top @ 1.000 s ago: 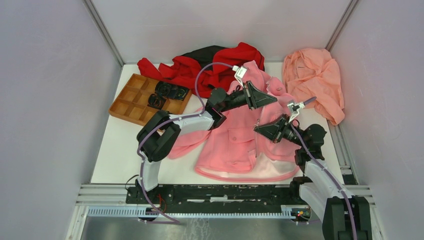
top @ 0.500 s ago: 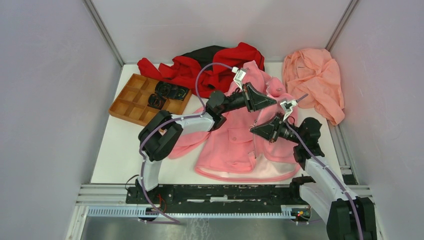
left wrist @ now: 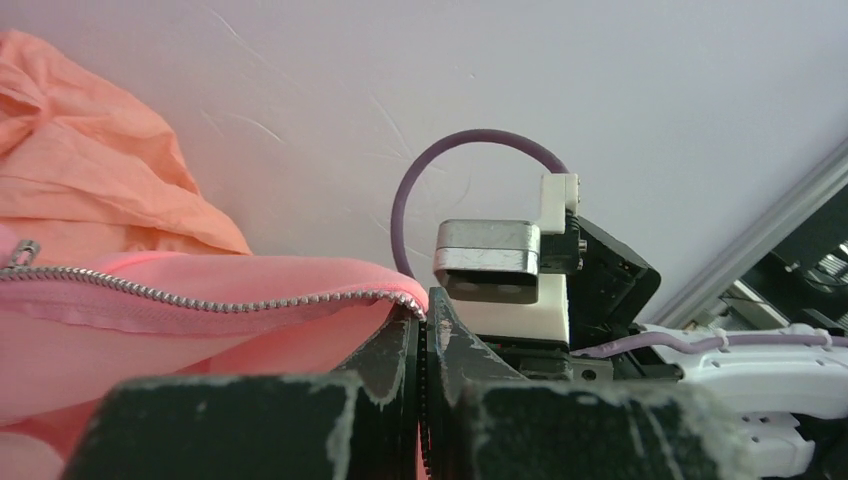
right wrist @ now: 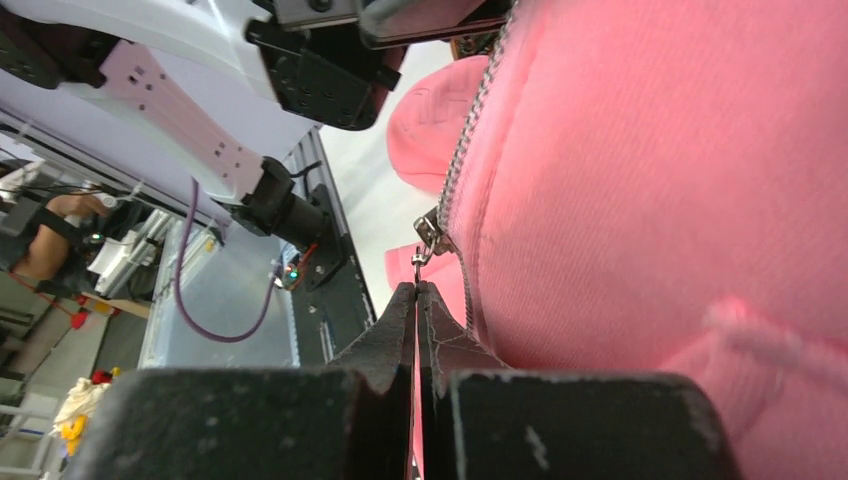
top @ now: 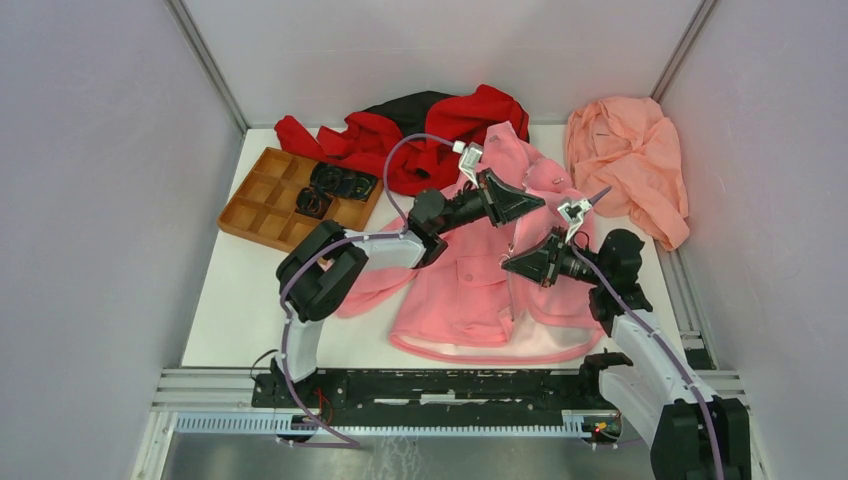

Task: Zip up the jacket
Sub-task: Adjust the zipper on the jacket.

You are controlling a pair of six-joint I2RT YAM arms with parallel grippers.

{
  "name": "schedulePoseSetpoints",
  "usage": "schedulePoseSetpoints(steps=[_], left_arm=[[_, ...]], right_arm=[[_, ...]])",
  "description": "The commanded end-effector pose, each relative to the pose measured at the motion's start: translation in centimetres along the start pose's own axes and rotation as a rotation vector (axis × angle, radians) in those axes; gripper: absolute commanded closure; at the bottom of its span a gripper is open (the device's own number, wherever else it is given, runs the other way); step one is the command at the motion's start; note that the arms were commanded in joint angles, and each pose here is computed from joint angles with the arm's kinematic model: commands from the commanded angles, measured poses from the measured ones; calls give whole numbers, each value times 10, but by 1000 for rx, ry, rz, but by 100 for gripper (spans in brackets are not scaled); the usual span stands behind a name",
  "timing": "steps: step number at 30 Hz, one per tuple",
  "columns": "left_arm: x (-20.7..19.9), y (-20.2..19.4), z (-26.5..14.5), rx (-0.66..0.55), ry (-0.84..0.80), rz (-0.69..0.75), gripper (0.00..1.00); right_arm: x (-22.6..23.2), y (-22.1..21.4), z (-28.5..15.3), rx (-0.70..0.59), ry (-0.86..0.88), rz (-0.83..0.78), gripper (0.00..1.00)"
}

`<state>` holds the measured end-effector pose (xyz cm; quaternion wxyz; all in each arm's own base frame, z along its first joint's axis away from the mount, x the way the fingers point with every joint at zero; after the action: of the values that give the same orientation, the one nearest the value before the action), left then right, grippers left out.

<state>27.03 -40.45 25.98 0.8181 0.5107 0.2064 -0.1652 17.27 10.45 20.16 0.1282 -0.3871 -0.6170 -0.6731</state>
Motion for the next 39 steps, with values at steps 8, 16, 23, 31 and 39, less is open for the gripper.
schedulePoseSetpoints(steps=[8,16,23,31,39], left_arm=[[-22,40,-7,-330,-13,150,98],[-16,33,-4,-398,50,136,98],[-17,52,-6,-447,87,170,98],[-16,60,-19,-463,92,168,98],[-13,59,-16,-460,82,170,98]], right_arm=[[2,-21,3,83,22,64,100],[-10,-32,3,157,-78,28,100],[-3,-38,-1,190,-15,43,100],[6,-24,-11,148,58,61,100],[4,-45,-14,189,21,106,100]])
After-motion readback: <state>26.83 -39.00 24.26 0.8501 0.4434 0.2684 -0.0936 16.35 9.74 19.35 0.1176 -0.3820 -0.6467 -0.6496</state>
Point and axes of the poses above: each gripper's point midway between its finger pads, its own z axis out along the fingers, its own x axis along the line the jaws close on, y = z × x, the point moved 9 cm from there along -z, back along the fingers, and after that the axes turned 5 degrees about z, right-handed, at the moved point
